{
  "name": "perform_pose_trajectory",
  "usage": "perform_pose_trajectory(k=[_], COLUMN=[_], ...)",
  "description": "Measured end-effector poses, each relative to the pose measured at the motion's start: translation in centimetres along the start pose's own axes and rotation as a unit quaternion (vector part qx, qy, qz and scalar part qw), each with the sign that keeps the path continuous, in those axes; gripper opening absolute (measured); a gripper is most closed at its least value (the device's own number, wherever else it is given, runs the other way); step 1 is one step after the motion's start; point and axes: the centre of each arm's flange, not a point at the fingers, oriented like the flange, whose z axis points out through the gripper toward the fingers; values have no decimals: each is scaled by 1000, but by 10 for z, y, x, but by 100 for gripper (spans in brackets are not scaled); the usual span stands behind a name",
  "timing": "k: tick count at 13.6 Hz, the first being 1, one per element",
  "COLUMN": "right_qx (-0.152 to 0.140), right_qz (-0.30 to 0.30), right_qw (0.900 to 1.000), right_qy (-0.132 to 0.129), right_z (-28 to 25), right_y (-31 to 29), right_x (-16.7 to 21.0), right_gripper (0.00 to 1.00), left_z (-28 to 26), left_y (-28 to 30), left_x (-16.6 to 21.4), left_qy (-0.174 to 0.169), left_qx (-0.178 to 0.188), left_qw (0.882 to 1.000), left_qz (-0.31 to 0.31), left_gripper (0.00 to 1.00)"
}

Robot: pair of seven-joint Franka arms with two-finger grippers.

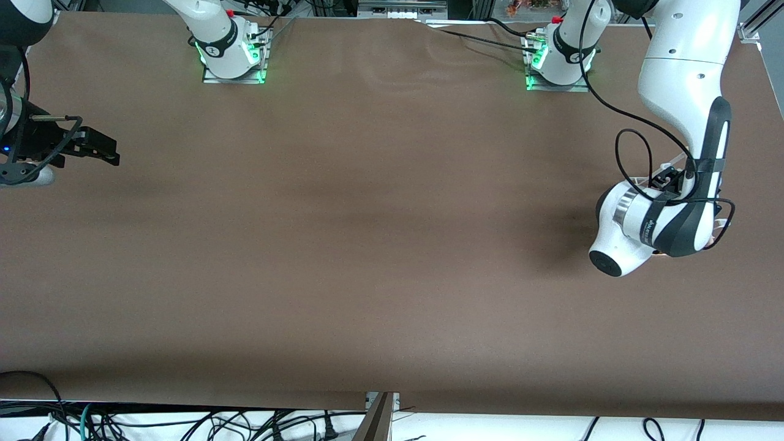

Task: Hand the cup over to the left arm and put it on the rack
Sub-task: 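Lower the cup onto the rack's wire prongs with the left gripper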

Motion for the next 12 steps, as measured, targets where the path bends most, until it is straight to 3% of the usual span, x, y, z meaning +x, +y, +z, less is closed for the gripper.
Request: perform_pose_trajectory(k=[12], right_qx=[0], right_qz=[0], right_qw=[1000], right_qy=[0], right_z=[0], right_y=[0], right_x=[0], right_gripper=[100], left_z=[3], left_y=[11], left_x=[24], left_qy=[-3], left_qx=[10], left_qw=[1000], left_qz=[21], left_gripper=[74])
